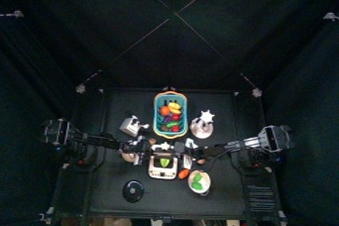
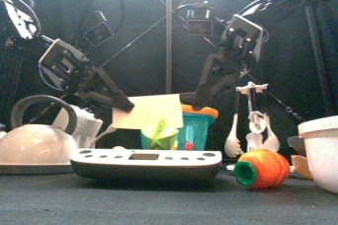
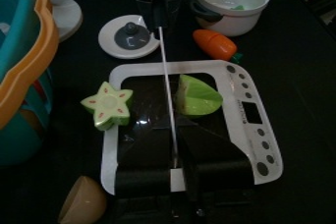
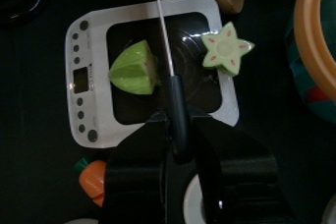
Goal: Drop cleaver
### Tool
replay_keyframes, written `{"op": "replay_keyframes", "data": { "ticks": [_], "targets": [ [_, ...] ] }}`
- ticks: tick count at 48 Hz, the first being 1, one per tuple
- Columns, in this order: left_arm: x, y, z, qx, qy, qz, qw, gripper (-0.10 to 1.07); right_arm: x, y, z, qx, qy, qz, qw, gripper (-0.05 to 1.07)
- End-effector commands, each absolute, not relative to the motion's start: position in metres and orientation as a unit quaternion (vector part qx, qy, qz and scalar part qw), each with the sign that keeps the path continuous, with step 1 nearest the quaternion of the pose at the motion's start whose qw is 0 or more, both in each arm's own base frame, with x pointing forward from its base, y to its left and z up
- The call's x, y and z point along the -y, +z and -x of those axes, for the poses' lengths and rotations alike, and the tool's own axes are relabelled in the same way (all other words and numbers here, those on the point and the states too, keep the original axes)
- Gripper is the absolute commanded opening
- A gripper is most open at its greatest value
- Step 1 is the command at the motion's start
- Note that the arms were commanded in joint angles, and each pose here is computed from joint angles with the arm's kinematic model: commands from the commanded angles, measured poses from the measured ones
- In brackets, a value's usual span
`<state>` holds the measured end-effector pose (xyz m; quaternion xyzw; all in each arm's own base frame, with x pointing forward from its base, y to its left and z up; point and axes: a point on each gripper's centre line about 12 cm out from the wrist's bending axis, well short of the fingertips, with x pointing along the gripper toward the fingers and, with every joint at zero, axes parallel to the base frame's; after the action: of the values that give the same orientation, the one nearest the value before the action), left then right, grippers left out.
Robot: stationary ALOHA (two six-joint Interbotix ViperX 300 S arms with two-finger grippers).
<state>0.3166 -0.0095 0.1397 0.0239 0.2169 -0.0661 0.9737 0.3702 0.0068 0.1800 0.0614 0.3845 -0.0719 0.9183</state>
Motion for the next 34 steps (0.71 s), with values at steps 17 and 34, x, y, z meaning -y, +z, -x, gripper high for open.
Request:
{"op": "replay_keyframes", "data": {
  "ticks": [17,34],
  "targets": [
    [0.010,0.152,-0.322,-0.197,-0.064,-0.021,0.978,0.48,-0.003,0.204,-0.370,-0.355,-0.076,-0.069,0.929,0.53],
    [0.008,0.156,-0.323,-0.187,-0.052,-0.006,0.981,0.85,-0.002,0.204,-0.362,-0.369,-0.087,-0.067,0.923,0.53]
  ]
}}
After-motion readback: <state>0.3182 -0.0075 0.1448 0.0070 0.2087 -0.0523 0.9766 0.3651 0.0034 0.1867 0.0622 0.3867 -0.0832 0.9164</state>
